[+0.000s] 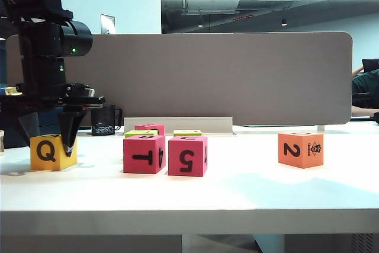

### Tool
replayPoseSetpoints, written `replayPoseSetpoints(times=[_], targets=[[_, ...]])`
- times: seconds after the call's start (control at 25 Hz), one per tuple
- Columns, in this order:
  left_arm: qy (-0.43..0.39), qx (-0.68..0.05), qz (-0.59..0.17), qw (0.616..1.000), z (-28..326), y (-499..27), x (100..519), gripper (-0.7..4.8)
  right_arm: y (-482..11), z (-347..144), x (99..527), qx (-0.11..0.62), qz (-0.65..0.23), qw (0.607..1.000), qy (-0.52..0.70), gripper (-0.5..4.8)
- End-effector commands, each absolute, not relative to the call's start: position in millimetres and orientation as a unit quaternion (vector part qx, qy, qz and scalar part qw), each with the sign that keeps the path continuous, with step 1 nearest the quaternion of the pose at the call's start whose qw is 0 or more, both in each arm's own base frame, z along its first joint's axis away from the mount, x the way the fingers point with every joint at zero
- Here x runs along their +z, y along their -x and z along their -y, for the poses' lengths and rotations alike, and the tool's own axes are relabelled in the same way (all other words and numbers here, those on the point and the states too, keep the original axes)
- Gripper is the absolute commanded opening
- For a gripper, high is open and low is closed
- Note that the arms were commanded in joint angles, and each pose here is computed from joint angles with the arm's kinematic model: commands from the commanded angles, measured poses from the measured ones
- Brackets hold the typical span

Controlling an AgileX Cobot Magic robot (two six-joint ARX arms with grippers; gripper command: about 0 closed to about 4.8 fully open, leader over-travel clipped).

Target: Select the appropriate blocks from the scattered letter blocks on the table and arrange them in a row to spell out "ABCD".

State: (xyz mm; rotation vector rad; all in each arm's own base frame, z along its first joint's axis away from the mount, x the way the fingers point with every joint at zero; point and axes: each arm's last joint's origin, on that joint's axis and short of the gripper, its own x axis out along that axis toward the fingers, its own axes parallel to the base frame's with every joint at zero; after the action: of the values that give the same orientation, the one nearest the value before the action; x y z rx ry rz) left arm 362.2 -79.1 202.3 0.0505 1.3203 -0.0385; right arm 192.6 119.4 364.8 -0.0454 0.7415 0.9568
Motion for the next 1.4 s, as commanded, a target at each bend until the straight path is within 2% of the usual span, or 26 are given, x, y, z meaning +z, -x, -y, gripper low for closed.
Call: replayPoseSetpoints(times=[0.04, 0.56, 0.8, 1.4], targets=[[0.002, -0.05, -0.616, 0.786, 81.5, -361.7, 204.2, 2.72, -193.0, -119.6, 367.5, 0.451, -0.339, 0.826, 0.022, -0.02], [0.002, -0.117, -0.626, 0.771, 114.2, -351.4, 204.3, 2.72, -193.2, -119.7, 367.4, 0.451, -0.339, 0.826, 0.022, -0.02], [-0.003, -0.125, -0.627, 0.769, 121.3, -349.0, 204.3, 2.72, -193.1, -119.8, 367.4, 0.451, -0.339, 0.826, 0.022, -0.02], [-0.018, -0.147, -0.602, 0.785, 141.0, -347.9, 205.6, 2.83, -192.4, -119.3, 366.4, 0.45, -0.345, 0.823, 0.022, -0.02]])
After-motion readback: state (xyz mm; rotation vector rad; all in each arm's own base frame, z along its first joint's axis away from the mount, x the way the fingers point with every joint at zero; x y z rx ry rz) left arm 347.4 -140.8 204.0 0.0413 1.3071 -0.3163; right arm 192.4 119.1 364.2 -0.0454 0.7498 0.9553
